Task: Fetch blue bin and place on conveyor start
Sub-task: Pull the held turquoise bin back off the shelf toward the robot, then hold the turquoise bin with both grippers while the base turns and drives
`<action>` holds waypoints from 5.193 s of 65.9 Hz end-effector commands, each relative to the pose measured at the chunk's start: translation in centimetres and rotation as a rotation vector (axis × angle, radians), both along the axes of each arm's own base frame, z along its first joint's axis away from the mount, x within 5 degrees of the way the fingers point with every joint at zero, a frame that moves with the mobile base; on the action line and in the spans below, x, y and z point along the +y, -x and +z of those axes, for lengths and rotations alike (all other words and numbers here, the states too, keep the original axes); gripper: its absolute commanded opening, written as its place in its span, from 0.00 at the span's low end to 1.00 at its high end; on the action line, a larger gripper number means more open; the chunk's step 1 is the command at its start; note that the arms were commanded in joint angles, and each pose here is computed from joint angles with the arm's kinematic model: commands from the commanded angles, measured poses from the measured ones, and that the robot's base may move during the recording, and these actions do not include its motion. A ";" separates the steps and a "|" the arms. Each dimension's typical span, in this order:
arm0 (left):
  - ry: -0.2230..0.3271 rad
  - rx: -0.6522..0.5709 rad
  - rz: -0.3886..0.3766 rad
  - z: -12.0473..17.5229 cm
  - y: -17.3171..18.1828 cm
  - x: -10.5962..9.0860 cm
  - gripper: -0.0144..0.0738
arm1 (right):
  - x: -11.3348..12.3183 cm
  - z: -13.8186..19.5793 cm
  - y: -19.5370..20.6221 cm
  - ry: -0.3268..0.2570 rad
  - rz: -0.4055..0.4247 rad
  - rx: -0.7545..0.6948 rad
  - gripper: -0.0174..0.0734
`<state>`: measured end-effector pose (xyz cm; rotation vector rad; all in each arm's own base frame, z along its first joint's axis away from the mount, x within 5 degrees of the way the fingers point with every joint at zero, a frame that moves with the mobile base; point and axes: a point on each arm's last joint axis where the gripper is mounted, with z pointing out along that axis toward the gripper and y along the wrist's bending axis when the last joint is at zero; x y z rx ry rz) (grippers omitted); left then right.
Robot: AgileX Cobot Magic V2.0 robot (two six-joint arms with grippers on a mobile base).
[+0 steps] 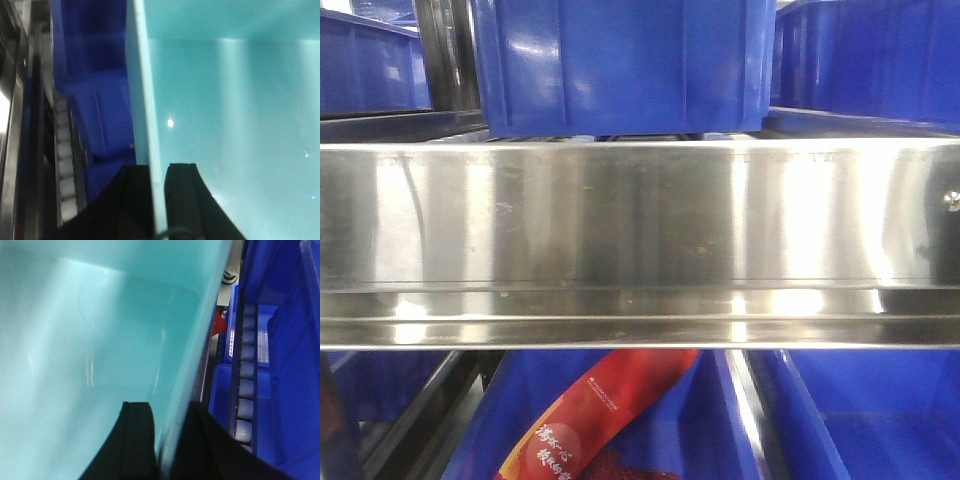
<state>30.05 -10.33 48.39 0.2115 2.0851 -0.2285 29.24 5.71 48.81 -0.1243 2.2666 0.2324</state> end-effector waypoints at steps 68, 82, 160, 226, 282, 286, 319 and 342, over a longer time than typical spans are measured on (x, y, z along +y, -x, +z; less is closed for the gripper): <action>0.082 -0.285 -0.017 2.9 -0.4 -0.2 0.04 | -0.2 1.9 -1.0 -0.010 -0.013 -0.231 0.02; 0.082 -0.285 -0.017 2.9 -0.4 -0.2 0.04 | -0.2 2.3 -1.2 -0.019 -0.016 -0.273 0.02; 0.070 -0.290 -0.013 2.9 -0.4 -0.1 0.04 | -0.2 2.3 -1.2 -0.019 -0.016 -0.273 0.02; 0.070 -0.290 -0.013 2.9 -0.4 -0.1 0.04 | -0.2 2.3 -1.2 -0.019 -0.016 -0.273 0.02; 0.070 -0.290 -0.013 2.9 -0.4 -0.1 0.04 | -0.2 2.3 -1.2 -0.019 -0.016 -0.273 0.02; 0.070 -0.290 -0.013 2.9 -0.4 -0.1 0.04 | -0.2 2.3 -1.2 -0.019 -0.016 -0.273 0.02; 0.070 -0.290 -0.013 2.9 -0.4 -0.1 0.04 | -0.1 2.3 -1.2 -0.020 -0.015 -0.272 0.02; 0.069 -0.290 -0.013 2.9 -0.4 -0.1 0.04 | -0.1 2.3 -1.2 -0.020 -0.015 -0.272 0.02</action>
